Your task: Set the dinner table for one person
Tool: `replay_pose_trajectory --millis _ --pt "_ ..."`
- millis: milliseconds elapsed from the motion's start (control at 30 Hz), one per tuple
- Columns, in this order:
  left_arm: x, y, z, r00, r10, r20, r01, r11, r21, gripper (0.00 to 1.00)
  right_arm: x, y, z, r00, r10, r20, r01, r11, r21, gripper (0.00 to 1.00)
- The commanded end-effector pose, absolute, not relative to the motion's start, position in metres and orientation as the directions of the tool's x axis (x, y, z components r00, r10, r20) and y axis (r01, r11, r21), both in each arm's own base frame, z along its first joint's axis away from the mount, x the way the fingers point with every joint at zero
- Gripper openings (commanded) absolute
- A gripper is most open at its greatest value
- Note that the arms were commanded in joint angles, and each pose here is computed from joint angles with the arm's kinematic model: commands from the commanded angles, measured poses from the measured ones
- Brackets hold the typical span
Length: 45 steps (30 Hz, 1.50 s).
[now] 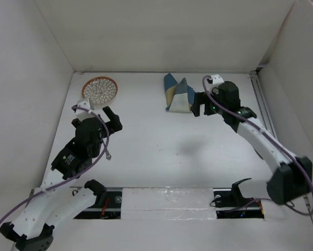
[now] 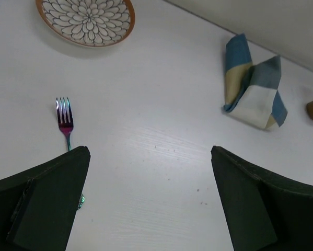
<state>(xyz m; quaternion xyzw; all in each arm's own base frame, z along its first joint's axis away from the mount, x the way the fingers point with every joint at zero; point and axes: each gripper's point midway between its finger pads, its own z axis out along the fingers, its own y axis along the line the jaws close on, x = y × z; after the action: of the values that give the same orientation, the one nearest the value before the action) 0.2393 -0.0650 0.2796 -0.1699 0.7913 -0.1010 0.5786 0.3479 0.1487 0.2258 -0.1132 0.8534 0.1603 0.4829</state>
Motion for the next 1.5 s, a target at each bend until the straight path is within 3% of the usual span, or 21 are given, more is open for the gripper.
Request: replay_pose_trajectory --millis 0,267,467,567,600,700,733,800,867,900,933,967,1100,1267,1467 --pt "0.245 -0.08 0.279 -0.302 -0.352 -0.886 -0.09 0.936 -0.341 1.0 0.413 0.188 0.269 -0.292 -0.021 -0.956 -0.547 0.824 0.149 1.0" --pt "0.246 -0.084 0.278 -0.313 -0.343 -0.886 -0.071 0.938 -0.338 1.0 0.541 0.21 0.223 -0.35 -0.037 -0.936 -0.598 0.778 0.193 1.0" --pt "0.247 -0.081 0.278 -0.304 -0.343 -0.889 -0.086 0.939 -0.333 1.0 0.584 0.205 0.173 -0.47 -0.049 -0.881 -0.515 0.826 0.229 1.0" --pt "0.248 -0.08 0.274 -0.313 -0.334 -0.889 -0.098 0.942 -0.32 1.0 0.593 0.212 0.143 -0.514 -0.069 -0.855 -0.531 0.808 0.254 0.92" --pt "0.248 -0.08 0.274 -0.313 -0.334 -0.889 -0.098 0.943 -0.32 1.0 0.592 0.214 0.136 -0.524 -0.071 -0.849 -0.537 0.801 0.265 0.82" --pt "0.249 -0.08 0.272 -0.32 -0.329 -0.888 -0.1 0.944 -0.314 1.0 0.597 0.219 0.139 -0.497 -0.066 -0.865 -0.561 0.785 0.263 0.66" --pt "0.249 -0.08 0.272 -0.32 -0.329 -0.888 -0.1 0.944 -0.314 1.0 0.595 0.22 0.14 -0.497 -0.066 -0.865 -0.568 0.778 0.267 0.52" --pt "0.249 -0.08 0.272 -0.32 -0.329 -0.888 -0.1 0.944 -0.314 1.0 0.596 0.222 0.143 -0.491 -0.055 -0.869 -0.573 0.772 0.275 0.52" --pt "0.25 -0.081 0.27 -0.326 -0.325 -0.888 -0.103 0.946 -0.308 1.0 0.596 0.223 0.143 -0.496 -0.048 -0.867 -0.569 0.773 0.282 0.42" --pt "0.25 -0.081 0.27 -0.326 -0.325 -0.888 -0.103 0.946 -0.308 1.0 0.595 0.222 0.147 -0.487 -0.046 -0.872 -0.571 0.772 0.278 0.31" --pt "0.25 -0.081 0.27 -0.326 -0.325 -0.888 -0.103 0.946 -0.308 1.0 0.595 0.222 0.147 -0.487 -0.046 -0.872 -0.572 0.772 0.278 0.04" --pt "0.25 -0.081 0.27 -0.326 -0.325 -0.888 -0.103 0.946 -0.308 1.0 0.595 0.223 0.152 -0.486 -0.035 -0.873 -0.568 0.772 0.286 0.0" --pt "0.249 -0.08 0.272 -0.32 -0.329 -0.888 -0.1 0.944 -0.314 1.0 0.58 0.231 0.183 -0.445 -0.012 -0.895 -0.603 0.743 0.29 0.0" --pt "0.248 -0.082 0.272 -0.324 -0.329 -0.887 -0.093 0.944 -0.317 1.0 0.538 0.253 0.255 -0.279 0.003 -0.96 -0.688 0.697 0.202 0.0" --pt "0.248 -0.082 0.272 -0.324 -0.329 -0.887 -0.093 0.944 -0.317 1.0 0.433 0.294 0.272 -0.184 -0.034 -0.982 -0.771 0.625 0.123 0.03"
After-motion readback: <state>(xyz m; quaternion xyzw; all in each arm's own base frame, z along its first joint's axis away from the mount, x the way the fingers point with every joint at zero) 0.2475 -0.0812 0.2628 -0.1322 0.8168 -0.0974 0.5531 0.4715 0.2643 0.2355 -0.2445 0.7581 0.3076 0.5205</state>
